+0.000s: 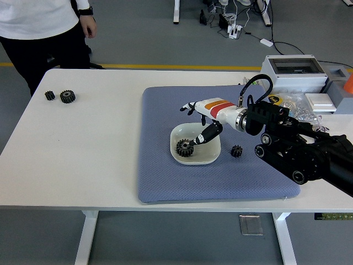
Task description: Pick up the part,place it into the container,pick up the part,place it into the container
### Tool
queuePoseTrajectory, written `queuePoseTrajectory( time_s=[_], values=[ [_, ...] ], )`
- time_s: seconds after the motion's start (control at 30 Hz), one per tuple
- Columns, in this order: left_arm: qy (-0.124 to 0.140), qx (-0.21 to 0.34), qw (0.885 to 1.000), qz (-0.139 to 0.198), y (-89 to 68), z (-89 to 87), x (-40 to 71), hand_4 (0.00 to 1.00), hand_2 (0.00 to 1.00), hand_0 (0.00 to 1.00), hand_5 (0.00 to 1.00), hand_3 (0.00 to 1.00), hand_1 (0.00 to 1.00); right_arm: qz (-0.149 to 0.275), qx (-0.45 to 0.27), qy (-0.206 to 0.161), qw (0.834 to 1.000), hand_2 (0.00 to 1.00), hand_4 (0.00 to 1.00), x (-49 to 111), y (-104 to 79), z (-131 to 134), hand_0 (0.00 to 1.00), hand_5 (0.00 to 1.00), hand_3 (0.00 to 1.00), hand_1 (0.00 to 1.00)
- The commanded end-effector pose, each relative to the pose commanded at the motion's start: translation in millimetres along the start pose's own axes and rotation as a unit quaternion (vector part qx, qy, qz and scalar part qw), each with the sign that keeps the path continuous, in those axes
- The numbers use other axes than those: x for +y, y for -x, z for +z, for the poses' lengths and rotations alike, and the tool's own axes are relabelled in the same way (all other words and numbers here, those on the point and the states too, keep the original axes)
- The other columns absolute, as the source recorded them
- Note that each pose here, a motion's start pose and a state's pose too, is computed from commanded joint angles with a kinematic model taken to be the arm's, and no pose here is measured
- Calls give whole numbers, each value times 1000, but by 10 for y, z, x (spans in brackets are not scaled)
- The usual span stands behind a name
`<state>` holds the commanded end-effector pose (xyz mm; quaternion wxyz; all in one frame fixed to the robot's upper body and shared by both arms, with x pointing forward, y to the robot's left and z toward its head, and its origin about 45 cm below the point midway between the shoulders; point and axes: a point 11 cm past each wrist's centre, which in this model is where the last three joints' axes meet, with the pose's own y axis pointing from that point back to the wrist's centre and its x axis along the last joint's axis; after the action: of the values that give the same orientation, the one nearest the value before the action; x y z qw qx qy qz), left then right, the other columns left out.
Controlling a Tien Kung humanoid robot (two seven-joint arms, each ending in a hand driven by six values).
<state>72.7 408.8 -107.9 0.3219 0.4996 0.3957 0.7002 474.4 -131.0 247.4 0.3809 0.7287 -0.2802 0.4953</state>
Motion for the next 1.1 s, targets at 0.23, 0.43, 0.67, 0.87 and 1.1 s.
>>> queuePoseTrajectory(
  time_s=[0.23, 0.43, 0.67, 0.87, 1.1],
  values=[
    [-2, 1, 1000, 1, -2, -17, -1, 662, 657, 590, 569, 561, 538, 7, 17, 51, 999, 734, 945, 305, -69, 531, 232, 309, 674, 453],
    [-2, 4, 1000, 0, 13, -22, 2, 663, 662, 592, 570, 561, 539, -21, 14, 86, 996, 727, 971, 544, 132, 857, 218, 337, 664, 446],
    [-2, 6, 1000, -3, 37, -18, 8, 663, 663, 591, 573, 560, 540, -37, 11, 105, 994, 726, 973, 621, 338, 1011, 218, 338, 669, 448],
    [-2, 7, 1000, -5, 55, -15, 12, 661, 663, 597, 572, 561, 551, -46, 7, 106, 993, 728, 974, 622, 470, 1031, 221, 338, 680, 451],
    [-1, 9, 1000, -6, 64, -8, 14, 660, 663, 598, 571, 560, 552, -51, 4, 97, 994, 726, 973, 596, 544, 962, 214, 338, 677, 448]
  ],
)
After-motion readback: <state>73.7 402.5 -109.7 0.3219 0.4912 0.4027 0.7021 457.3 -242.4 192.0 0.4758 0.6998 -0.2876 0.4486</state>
